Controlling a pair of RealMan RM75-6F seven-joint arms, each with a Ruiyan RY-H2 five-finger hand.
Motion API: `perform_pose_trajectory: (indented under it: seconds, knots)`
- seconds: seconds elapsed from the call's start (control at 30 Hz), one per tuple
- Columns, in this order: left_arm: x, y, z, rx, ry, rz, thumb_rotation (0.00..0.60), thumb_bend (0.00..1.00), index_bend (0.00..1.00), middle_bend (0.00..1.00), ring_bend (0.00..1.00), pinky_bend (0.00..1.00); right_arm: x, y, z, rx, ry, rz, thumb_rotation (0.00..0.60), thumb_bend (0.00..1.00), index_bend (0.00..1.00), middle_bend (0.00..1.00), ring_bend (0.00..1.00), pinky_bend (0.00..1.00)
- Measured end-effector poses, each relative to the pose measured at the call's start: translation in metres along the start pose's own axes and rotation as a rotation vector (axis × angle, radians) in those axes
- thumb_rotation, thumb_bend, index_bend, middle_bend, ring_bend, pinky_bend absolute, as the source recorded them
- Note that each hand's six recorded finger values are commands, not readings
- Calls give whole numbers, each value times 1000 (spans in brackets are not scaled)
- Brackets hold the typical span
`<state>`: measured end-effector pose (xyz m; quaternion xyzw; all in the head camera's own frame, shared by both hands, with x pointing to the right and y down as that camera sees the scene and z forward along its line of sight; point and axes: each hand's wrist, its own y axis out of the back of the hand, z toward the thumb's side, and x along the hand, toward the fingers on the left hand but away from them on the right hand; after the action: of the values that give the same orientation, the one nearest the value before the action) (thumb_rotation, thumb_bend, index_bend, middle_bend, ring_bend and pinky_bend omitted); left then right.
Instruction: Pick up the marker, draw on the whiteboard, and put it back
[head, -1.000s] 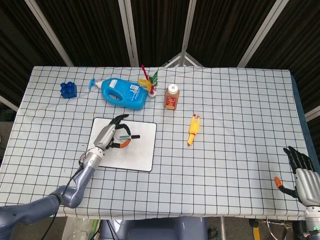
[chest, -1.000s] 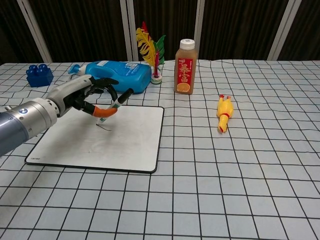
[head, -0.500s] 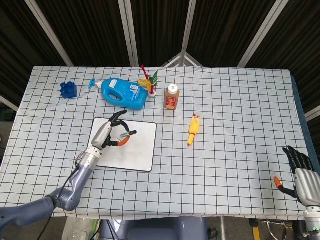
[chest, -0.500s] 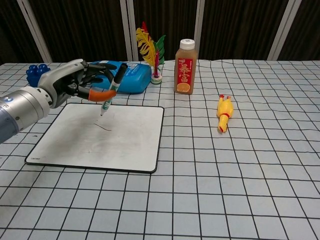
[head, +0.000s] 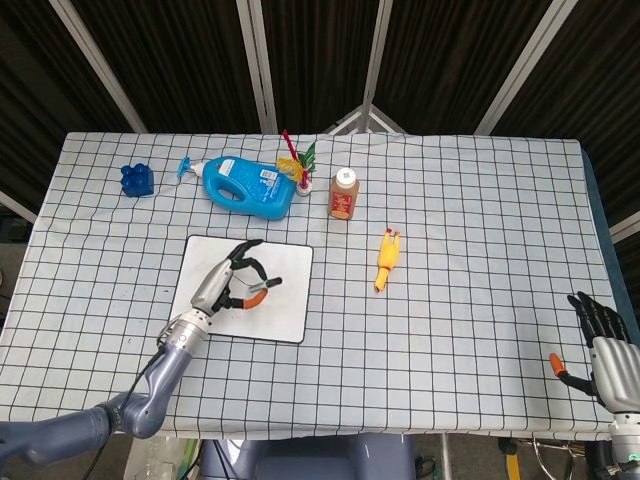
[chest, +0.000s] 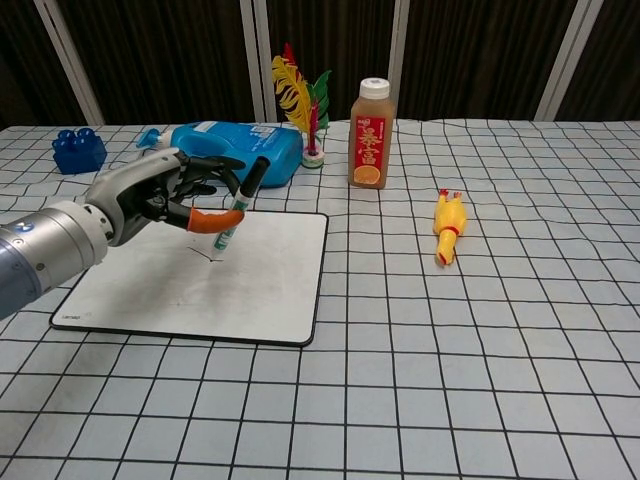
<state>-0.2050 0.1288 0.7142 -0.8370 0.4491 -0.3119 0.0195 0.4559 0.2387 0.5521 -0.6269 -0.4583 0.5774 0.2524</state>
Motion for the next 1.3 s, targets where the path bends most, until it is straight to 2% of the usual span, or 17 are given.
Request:
perform_pose_trajectory:
  seconds: [1.3]
  knots:
    - [17, -12, -6, 27, 28, 2, 600, 558, 681, 72, 0, 0, 0, 0, 0, -2, -2, 0, 600, 353, 0, 0, 0, 0]
